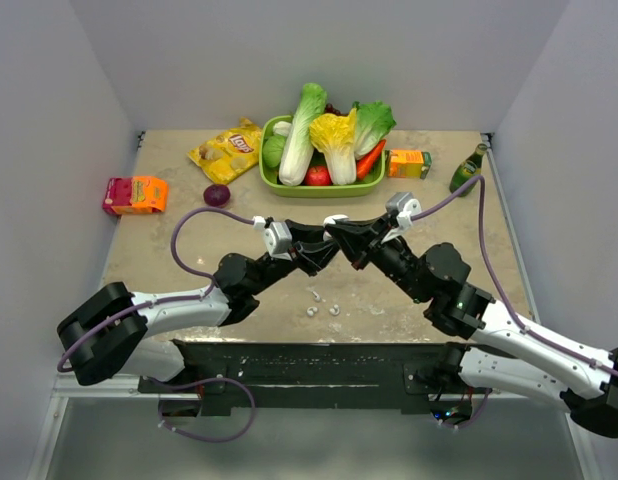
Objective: Insert the wireless bluetooth earbuds into the charging case
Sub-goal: Place the earbud in the charging case.
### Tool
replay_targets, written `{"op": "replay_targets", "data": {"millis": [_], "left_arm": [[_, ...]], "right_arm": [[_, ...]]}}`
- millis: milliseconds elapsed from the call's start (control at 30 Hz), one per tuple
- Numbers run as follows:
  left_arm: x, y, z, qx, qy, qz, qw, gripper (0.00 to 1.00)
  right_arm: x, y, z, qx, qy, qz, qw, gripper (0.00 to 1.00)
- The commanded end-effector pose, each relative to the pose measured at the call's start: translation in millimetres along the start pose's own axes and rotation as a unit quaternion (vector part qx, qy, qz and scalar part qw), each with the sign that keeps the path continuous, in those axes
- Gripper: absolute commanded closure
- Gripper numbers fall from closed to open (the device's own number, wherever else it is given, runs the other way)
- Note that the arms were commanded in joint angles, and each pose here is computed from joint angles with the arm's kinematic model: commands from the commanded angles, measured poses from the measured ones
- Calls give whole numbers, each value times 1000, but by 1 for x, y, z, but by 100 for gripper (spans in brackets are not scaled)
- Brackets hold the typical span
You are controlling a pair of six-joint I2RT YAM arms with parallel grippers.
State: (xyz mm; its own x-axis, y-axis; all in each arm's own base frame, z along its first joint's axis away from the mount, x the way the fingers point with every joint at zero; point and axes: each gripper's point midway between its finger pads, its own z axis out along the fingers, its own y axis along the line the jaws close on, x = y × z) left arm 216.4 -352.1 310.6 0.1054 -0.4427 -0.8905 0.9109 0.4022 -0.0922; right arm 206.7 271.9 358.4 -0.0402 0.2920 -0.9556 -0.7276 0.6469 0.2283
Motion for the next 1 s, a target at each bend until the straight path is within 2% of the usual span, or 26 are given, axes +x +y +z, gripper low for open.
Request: {"op": "replay_targets", "data": {"millis": [0,600,700,767,967], "left_arm": [[-72,-10,5,20,-136,22,990,100],[-76,-11,4,23,-145,24,989,100],[-74,-11,4,22,-143,23,989,100],[-75,-11,4,22,-143,24,989,100],[-76,-10,3,20,-144,27,989,100]], "right_arm": [[5,-1,1,4,7,1,1000,100],[25,0,-2,0,41,3,999,100],[28,-1,-2,3,53,3,999,89],[27,-1,-2,6,54,4,999,85],[23,-4,-3,15,47,8,999,82]]}}
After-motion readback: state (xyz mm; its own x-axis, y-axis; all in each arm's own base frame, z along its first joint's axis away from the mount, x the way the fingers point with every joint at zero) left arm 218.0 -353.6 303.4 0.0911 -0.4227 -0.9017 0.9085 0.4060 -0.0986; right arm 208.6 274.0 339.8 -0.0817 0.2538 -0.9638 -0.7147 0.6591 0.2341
